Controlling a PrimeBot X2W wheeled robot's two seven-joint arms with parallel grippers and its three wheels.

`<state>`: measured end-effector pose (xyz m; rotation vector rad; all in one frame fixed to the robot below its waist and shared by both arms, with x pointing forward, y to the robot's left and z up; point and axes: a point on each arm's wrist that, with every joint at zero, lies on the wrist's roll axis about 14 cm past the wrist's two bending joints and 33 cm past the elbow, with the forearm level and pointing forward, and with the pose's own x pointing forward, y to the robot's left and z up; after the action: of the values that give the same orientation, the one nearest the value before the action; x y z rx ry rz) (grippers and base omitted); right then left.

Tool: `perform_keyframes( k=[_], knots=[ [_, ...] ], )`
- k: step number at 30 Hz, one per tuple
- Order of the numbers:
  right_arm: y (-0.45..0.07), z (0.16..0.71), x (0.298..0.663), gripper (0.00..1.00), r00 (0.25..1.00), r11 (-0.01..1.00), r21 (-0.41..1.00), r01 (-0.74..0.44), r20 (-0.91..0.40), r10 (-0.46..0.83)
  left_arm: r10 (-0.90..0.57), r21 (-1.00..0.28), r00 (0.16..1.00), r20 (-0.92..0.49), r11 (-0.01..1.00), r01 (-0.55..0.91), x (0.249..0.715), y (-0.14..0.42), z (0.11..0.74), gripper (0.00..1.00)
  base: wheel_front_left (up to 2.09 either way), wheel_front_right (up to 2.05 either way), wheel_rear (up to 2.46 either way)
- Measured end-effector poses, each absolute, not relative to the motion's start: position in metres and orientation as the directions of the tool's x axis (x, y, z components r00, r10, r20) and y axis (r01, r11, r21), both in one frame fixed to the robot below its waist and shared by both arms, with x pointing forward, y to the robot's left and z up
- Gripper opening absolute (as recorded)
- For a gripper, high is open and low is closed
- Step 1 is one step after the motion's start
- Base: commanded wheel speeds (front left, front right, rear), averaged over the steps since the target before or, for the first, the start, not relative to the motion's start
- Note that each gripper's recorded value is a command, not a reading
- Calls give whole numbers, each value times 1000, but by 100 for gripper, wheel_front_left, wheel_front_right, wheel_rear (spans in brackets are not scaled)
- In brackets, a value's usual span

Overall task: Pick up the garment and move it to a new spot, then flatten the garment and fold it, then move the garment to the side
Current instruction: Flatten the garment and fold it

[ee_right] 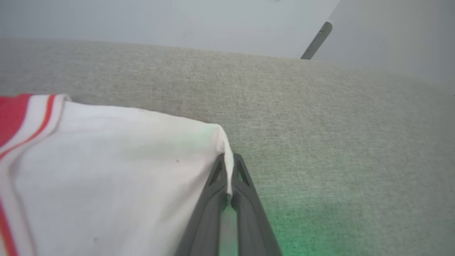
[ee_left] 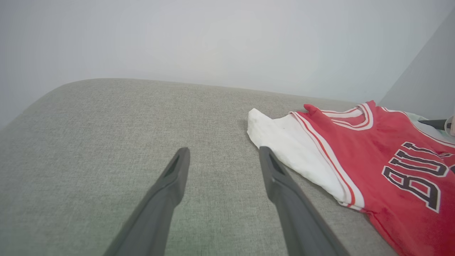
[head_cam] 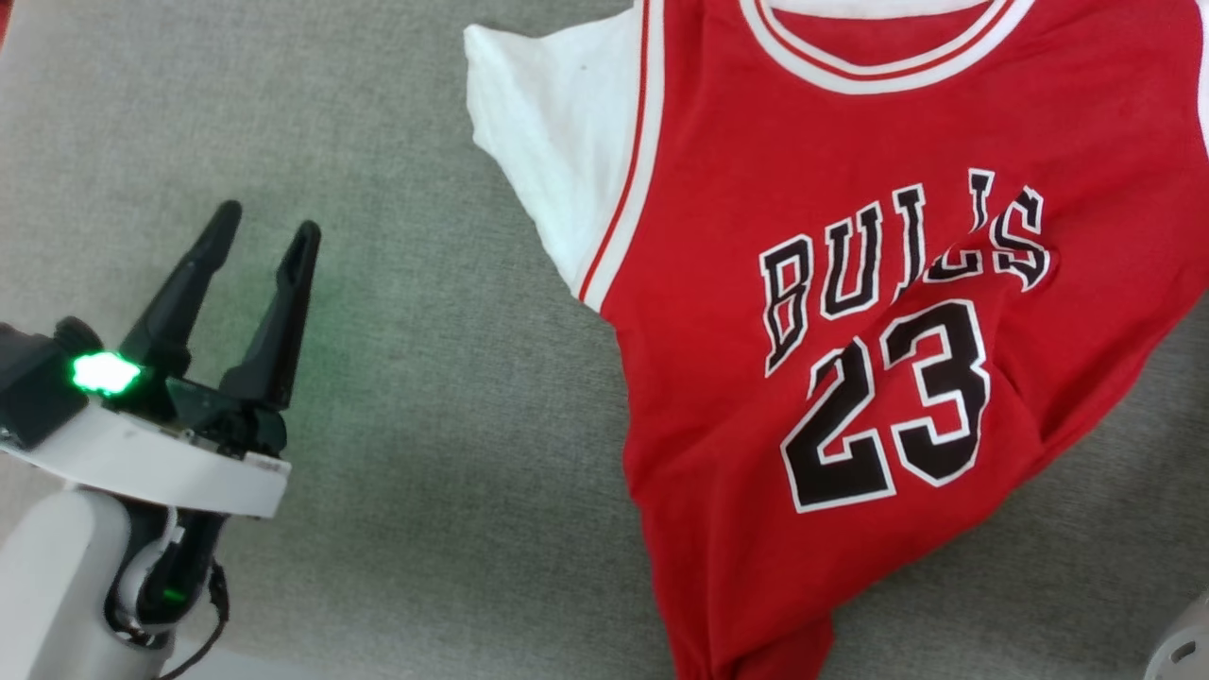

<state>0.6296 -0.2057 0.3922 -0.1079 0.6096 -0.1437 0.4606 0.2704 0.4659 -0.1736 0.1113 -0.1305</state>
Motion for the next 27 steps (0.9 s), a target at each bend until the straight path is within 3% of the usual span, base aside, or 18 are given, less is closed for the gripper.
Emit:
perform_keyframes(
  k=[6,8,9,17,27],
  knots=[
    [-216,395,622,3,819,982,-142,125,-544,-183,-179,-149,979,-94,975,164,465,266,472,100,0,0,0],
    [-217,400,620,82,832,982,-136,128,-525,-181,-206,-124,975,-83,973,195,469,263,479,100,0,0,0],
    [-218,403,619,100,841,983,-129,129,-511,-178,-219,-106,973,-78,972,210,472,263,483,100,0,0,0],
    [-209,442,597,100,943,995,-71,73,-319,-92,-330,49,942,-61,942,333,489,259,519,100,0,0,0],
    [-168,475,514,100,977,994,0,-108,-186,106,-517,75,831,-206,838,540,523,214,539,100,0,0,0]
  ],
)
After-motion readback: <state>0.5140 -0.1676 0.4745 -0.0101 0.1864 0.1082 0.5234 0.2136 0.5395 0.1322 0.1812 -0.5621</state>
